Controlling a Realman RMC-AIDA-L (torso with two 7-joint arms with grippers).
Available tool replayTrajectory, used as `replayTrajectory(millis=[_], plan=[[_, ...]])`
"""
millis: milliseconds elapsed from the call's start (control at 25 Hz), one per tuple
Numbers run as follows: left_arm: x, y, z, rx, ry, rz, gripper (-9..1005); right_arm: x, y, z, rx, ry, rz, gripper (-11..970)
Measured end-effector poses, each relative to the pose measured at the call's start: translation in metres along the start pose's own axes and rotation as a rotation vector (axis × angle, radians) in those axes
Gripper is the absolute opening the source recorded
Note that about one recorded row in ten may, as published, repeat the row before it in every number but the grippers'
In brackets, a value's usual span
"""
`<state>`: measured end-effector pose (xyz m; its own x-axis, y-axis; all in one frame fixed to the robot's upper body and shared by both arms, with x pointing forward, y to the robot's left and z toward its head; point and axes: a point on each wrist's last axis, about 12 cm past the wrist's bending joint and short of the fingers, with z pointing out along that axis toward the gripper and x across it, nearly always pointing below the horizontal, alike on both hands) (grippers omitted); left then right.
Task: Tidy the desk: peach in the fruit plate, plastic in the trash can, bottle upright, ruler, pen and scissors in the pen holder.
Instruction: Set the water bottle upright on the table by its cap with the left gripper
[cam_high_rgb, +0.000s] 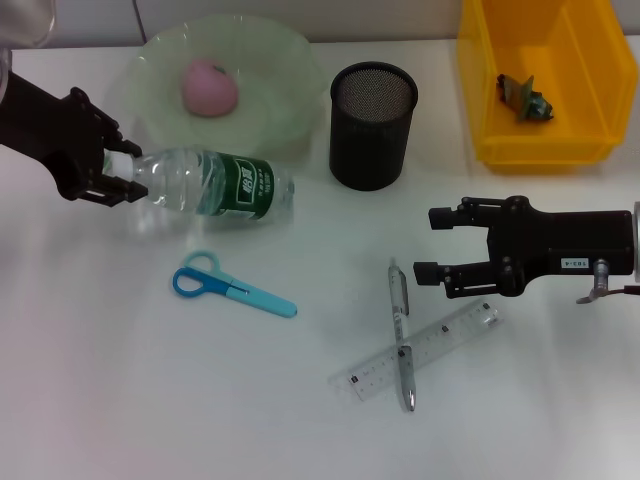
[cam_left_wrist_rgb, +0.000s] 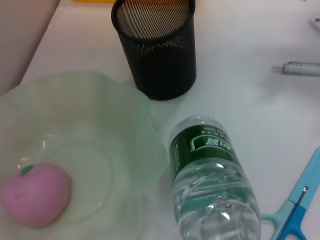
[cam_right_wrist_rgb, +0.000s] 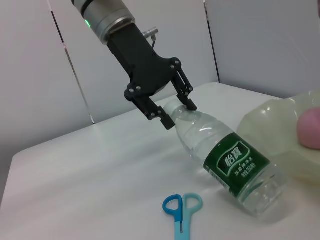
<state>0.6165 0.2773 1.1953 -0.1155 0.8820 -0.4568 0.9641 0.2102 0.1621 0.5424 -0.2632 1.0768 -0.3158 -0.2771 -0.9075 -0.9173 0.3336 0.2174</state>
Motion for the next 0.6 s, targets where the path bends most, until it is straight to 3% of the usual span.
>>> replayTrajectory(millis=[600], plan=[[-0.008, 0.0, -0.017, 0.038, -0.134, 0.016, 450, 0.0, 0.0, 0.0, 0.004, 0.001, 0.008, 834]])
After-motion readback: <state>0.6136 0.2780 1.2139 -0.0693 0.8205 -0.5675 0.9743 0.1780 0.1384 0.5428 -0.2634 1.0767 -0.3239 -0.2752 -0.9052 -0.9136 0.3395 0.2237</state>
